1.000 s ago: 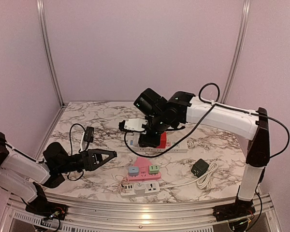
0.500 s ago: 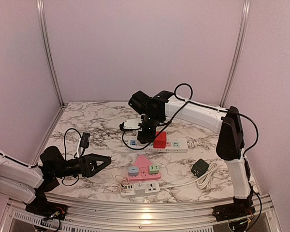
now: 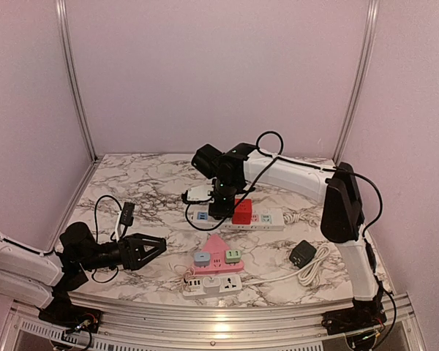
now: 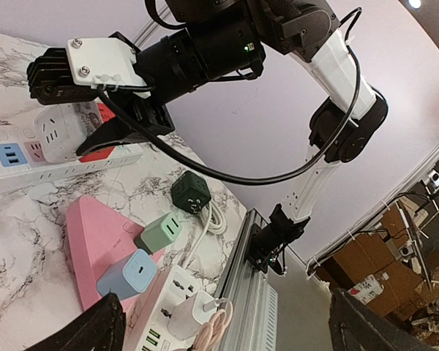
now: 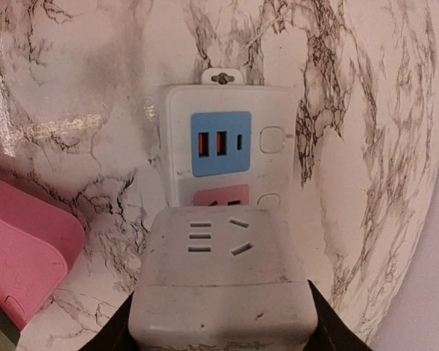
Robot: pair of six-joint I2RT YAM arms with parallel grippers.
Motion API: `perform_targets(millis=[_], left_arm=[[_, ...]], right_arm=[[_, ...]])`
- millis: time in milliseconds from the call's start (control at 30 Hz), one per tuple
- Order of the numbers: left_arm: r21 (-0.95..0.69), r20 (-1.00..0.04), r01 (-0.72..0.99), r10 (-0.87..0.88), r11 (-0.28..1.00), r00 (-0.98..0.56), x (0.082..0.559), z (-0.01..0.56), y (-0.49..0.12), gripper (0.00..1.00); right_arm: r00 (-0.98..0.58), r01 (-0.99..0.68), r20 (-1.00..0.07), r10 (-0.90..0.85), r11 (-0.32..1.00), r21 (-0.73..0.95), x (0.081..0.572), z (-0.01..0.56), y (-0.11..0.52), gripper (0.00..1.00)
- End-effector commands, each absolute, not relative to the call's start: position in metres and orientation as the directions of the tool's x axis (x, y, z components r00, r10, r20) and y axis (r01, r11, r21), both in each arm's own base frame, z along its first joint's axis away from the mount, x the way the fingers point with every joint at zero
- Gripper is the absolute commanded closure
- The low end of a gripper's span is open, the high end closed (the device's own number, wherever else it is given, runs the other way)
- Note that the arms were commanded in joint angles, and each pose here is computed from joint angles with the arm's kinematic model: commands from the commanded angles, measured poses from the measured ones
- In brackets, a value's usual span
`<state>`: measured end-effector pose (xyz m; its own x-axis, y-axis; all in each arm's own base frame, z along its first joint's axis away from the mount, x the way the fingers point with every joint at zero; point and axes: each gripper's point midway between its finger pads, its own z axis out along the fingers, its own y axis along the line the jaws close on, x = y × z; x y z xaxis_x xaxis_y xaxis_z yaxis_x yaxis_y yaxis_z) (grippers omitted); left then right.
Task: Insert the plug
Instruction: Insert the plug into the socket slot.
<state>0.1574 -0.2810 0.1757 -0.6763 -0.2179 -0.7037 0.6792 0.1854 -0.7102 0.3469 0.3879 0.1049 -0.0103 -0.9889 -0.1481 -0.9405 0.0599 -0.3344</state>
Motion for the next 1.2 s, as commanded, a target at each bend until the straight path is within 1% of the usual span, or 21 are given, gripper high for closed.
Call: perform_targets(millis=[0, 367, 767, 1000, 1167], left_arm=[[-0.697, -0.717, 0.687, -0.219, 0.204, -0.662, 0.157, 0.172, -0.277, 0.01], [-0.697, -0.717, 0.685, -0.219, 0.212, -0.662, 0.157, 0.169, -0.275, 0.01], [-0.697, -0.717, 0.683, -0.218, 0.217, -0.663, 0.157, 0.167, -0.275, 0.01], [-0.696, -0.718, 0.684, -0.215, 0.219, -0.662, 0.158, 0.166, -0.275, 0.01], [-0.695, -0.719, 0.687, -0.213, 0.212, -0.662, 0.157, 0.168, -0.276, 0.01]], right_arm=[[0.005, -0.912, -0.180, -0.984, 0.070, -0.404, 0.361, 0.121, 0.397, 1.00], [0.009, -0.932, -0.150, -0.989, 0.046, -0.359, 0.353, 0.104, 0.393, 1.00], [-0.005, -0.932, -0.136, -0.991, 0.054, -0.359, 0.361, 0.090, 0.391, 1.00], [0.030, -0.963, -0.124, -0.992, 0.005, -0.271, 0.343, 0.077, 0.389, 1.00], [0.068, -0.987, -0.085, -0.994, -0.055, -0.149, 0.320, 0.051, 0.379, 1.00]])
